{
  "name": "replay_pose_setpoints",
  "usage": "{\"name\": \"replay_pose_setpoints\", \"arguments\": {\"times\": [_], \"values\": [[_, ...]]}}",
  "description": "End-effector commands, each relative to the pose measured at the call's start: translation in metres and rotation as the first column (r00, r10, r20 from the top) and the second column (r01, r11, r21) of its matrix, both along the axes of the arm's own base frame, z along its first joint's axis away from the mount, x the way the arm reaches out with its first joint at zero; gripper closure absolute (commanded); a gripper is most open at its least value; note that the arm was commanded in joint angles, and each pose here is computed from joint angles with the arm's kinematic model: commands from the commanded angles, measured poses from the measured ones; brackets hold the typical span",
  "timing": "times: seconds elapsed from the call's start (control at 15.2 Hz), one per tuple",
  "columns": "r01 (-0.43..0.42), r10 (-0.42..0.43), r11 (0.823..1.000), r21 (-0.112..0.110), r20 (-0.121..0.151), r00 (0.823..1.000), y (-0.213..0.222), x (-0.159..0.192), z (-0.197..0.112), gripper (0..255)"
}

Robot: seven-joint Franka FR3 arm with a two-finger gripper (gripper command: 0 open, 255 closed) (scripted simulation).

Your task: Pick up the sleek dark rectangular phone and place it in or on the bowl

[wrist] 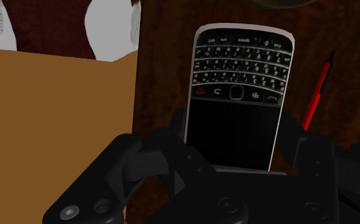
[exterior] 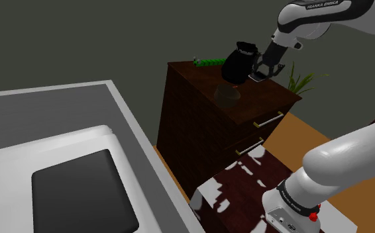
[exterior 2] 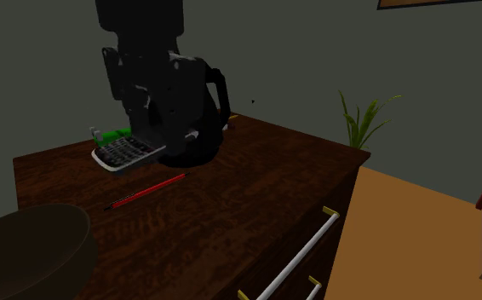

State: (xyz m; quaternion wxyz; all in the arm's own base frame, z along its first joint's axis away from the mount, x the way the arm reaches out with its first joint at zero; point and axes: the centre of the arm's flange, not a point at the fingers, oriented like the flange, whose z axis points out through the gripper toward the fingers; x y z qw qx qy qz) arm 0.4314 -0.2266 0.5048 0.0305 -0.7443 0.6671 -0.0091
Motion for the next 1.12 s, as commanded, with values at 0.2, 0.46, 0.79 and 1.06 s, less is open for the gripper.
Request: {"name": "replay_pose_setpoints", "arguments": {"times": [0.2, 0.46, 0.79, 1.06], "values": [[0.001, -0.001, 1.000, 0.000, 0.000, 1.000, 0.062, 0.019, 0.002, 255], [0.001, -0.001, 1.000, 0.000, 0.000, 1.000, 0.113, 0.034, 0.004, 255], [0.001, -0.001, 1.000, 0.000, 0.000, 1.000, 0.140, 0.042, -0.011, 255], [0.001, -0.001, 1.000, 0.000, 0.000, 1.000, 0.140, 0.042, -0.032, 255]]}}
